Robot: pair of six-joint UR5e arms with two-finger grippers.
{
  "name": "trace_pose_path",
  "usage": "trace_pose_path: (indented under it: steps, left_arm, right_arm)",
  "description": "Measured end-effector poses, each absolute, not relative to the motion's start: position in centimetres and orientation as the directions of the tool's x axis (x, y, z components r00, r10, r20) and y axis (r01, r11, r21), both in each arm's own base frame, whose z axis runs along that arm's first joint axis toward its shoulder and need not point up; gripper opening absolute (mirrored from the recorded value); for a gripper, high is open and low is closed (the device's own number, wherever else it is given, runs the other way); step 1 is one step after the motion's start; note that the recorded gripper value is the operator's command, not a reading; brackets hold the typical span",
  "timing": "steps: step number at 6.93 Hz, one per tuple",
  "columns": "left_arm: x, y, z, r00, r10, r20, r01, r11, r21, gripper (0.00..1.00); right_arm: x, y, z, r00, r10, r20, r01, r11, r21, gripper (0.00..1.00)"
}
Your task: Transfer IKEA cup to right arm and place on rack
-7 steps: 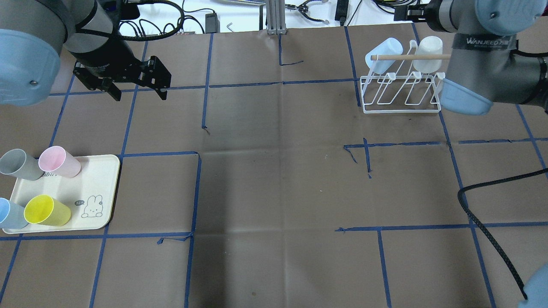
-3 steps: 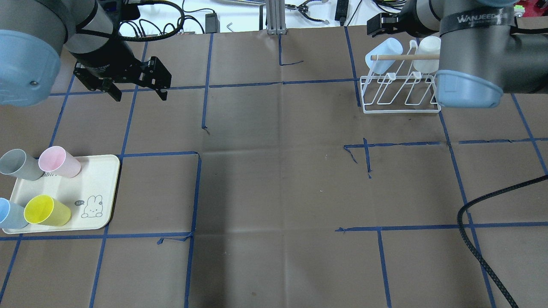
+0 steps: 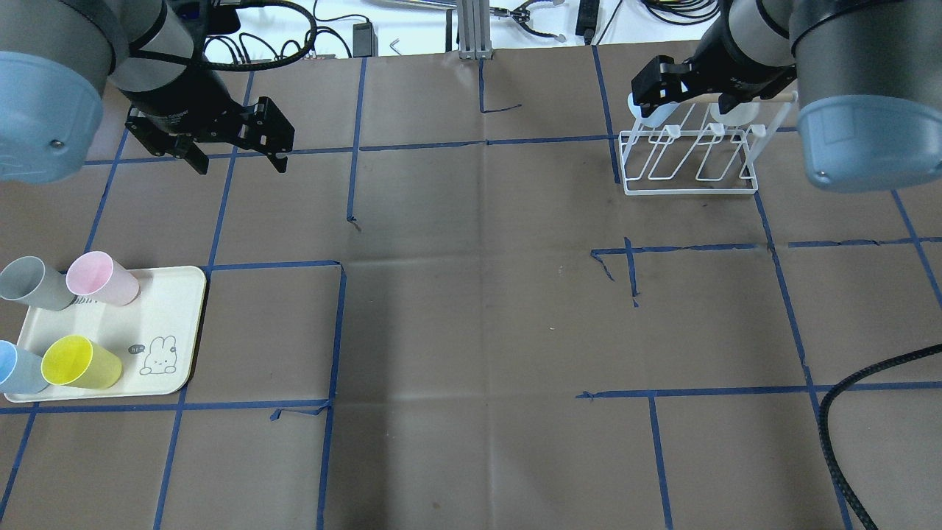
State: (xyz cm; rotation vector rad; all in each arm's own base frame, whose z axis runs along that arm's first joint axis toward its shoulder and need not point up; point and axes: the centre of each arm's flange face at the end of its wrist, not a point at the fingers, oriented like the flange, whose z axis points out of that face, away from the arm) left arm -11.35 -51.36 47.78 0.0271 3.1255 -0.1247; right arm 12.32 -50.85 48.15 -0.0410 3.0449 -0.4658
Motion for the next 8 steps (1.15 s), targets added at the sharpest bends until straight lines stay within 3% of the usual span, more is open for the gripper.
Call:
trace_pose_path:
  steps: [2,8]
  left_arm:
    - [-11.4,-51.4,47.8,-1.000,0.016,-0.014,0.018,0.997,-0.080,0.99]
    - [-11.5,-51.3,47.8,-1.000,0.018,-0.014,0.019,0.997,-0.080,0.99]
  right_arm:
    - [13.6,-48.9,50.3,-0.998,-0.010,-0.061,0.002,0.980,-0.198,1.00]
    - [17.2,-47.8,51.0,-0.999,-0.042,0.013,-0.043,0.991,-0.130,1.00]
